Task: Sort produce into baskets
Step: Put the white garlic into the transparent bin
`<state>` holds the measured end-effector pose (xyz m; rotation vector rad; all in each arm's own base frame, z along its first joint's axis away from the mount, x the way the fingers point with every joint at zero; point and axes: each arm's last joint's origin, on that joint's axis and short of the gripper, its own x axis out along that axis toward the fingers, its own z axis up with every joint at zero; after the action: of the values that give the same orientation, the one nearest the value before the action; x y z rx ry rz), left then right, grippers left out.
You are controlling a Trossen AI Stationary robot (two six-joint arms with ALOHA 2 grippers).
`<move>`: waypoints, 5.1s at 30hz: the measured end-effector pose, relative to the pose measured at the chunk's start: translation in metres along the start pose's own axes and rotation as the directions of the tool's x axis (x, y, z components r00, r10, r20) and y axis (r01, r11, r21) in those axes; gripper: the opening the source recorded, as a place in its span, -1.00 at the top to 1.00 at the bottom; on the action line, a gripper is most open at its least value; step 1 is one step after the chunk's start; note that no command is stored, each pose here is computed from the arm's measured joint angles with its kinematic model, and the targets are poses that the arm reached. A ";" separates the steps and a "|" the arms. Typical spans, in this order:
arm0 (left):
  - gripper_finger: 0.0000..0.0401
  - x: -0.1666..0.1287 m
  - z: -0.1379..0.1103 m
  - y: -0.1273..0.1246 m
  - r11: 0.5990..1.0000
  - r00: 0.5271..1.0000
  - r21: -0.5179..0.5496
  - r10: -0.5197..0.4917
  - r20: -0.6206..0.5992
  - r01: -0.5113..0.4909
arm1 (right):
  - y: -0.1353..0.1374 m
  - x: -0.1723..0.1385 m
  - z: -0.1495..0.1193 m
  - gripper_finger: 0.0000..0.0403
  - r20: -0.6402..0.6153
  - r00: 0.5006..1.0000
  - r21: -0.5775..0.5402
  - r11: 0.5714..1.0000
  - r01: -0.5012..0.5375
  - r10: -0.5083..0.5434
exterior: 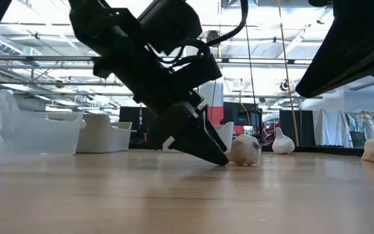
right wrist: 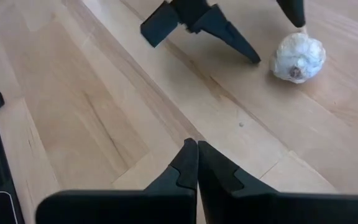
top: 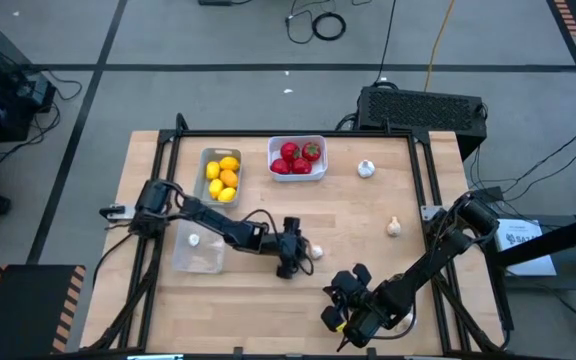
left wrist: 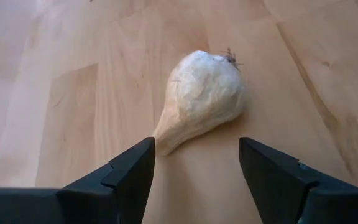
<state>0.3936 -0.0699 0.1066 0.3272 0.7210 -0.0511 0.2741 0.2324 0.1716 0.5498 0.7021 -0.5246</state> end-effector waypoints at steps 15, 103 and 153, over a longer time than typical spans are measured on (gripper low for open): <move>-0.19 0.004 -0.004 0.019 0.981 0.981 0.006 -0.192 0.040 0.192 | 0.003 0.000 0.000 1.00 0.004 1.000 -0.024 0.999 -0.026 0.026; 0.89 -0.209 0.040 -0.016 1.000 0.970 -0.017 -0.005 -0.243 0.001 | -0.010 0.029 0.038 1.00 0.102 0.990 -0.406 0.905 0.127 -0.093; 0.12 -0.197 -0.011 -0.022 0.998 0.998 -0.002 0.055 -0.023 -0.055 | -0.088 0.032 0.108 1.00 -0.112 0.819 -0.069 0.827 0.558 -0.562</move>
<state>0.2352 -0.1008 0.2221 0.3456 0.7345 0.0060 0.2895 0.0918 0.1924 0.3373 1.0032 -1.0358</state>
